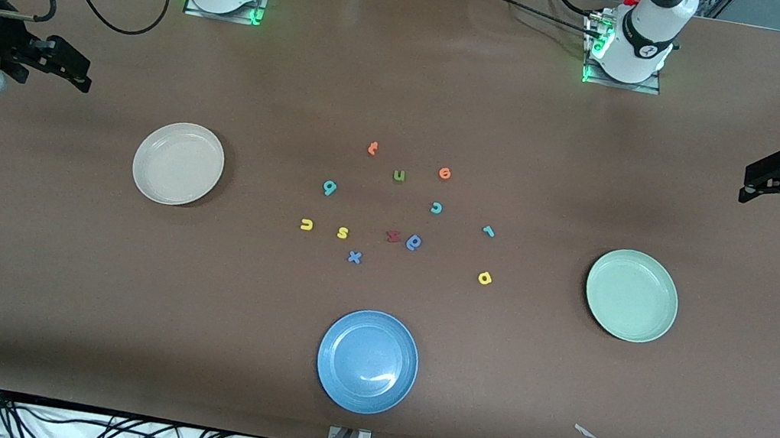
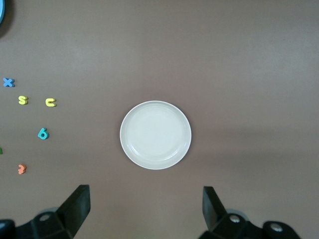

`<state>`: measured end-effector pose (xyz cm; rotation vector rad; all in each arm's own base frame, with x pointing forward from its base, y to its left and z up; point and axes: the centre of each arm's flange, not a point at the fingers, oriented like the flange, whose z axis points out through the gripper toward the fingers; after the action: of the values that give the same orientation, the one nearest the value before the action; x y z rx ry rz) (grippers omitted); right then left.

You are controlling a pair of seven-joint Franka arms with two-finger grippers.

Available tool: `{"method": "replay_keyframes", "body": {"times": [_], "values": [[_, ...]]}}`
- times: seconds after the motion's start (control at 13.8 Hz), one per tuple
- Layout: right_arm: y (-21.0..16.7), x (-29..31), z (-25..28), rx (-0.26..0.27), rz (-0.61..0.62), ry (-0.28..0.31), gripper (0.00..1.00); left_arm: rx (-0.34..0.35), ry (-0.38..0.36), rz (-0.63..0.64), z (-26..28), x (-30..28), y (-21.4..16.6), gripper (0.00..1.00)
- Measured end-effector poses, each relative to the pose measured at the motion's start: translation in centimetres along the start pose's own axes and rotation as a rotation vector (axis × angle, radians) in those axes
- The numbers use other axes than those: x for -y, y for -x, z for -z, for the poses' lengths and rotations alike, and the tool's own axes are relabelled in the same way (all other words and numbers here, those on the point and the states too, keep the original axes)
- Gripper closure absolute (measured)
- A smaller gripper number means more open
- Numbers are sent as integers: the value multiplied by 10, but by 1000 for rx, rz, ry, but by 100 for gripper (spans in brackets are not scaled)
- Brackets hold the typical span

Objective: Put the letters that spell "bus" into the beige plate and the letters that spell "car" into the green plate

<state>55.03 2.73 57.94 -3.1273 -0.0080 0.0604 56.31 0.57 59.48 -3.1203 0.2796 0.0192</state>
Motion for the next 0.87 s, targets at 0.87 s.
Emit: {"method": "replay_keyframes", "body": {"times": [0.87], "values": [[0,0,0,0,0,0,0,-8,-1,0,5,0,2,0]]}}
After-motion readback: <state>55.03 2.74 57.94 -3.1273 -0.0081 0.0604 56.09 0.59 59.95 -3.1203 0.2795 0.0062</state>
